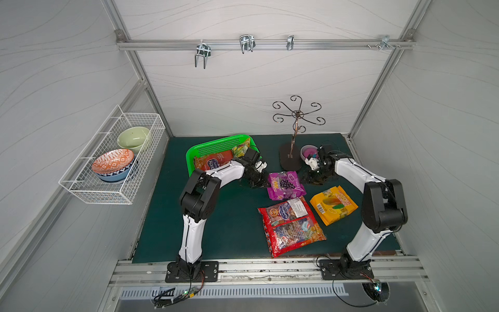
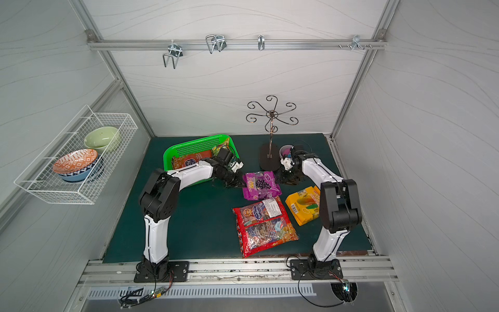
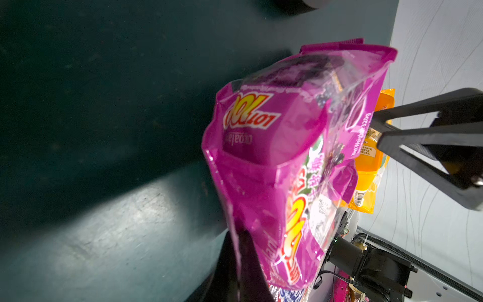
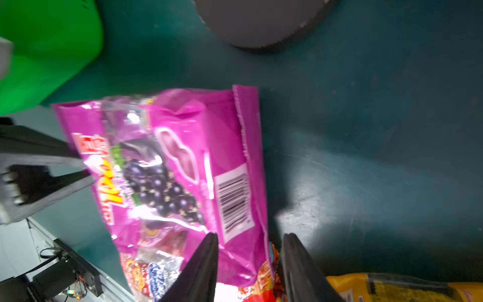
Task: Put the candies in the basket
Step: Pick up the candy at the center of the board.
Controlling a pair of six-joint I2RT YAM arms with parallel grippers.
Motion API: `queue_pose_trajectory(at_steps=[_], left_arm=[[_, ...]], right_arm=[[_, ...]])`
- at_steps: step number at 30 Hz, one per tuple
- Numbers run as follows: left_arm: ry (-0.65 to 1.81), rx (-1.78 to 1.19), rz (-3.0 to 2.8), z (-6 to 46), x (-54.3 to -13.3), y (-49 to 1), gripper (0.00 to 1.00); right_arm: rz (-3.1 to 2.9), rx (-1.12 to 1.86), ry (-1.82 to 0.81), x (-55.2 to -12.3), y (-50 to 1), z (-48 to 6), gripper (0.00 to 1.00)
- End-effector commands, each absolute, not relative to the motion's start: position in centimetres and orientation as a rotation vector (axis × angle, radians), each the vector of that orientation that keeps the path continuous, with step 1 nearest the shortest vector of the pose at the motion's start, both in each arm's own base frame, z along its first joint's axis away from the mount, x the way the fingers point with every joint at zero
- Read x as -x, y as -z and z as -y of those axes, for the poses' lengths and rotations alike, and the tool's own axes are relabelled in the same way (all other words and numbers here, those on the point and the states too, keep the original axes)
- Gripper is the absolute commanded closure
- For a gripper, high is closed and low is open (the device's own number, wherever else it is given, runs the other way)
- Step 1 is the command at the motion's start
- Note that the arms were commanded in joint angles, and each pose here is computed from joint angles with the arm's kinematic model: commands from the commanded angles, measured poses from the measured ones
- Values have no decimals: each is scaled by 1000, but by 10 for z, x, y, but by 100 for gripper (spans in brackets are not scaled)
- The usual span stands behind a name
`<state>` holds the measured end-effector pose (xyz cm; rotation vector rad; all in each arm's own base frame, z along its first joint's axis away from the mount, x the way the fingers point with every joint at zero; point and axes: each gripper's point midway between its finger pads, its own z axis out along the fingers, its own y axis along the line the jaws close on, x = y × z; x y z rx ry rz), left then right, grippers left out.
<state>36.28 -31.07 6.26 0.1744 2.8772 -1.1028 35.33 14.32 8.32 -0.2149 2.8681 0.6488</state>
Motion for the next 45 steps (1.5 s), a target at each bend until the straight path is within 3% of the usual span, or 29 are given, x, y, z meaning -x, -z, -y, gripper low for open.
queue_pose_trajectory(at_steps=[1,20,26,32,33,38,45], left_arm=[[1010,-69,-2950,287,-360,-56,100],[1009,-65,-2955,287,-361,-54,100],[992,-67,-2962,286,-361,-49,100],[980,-77,-2971,286,-362,-45,100],[978,-80,-2973,286,-362,-44,100],[971,-86,-2977,285,-362,-44,100],[1006,-127,-2870,285,-362,-86,100]], right_arm=[[-2904,226,-586,-351,-75,-135,56],[-2954,217,-556,-363,-36,-141,59],[-2957,236,-575,-365,-30,-148,67],[-2956,285,-650,-362,-26,-161,68],[-2957,285,-670,-361,-25,-163,69],[-2939,270,-781,-361,-29,-169,100],[-2767,100,-1017,-363,-73,-164,100]])
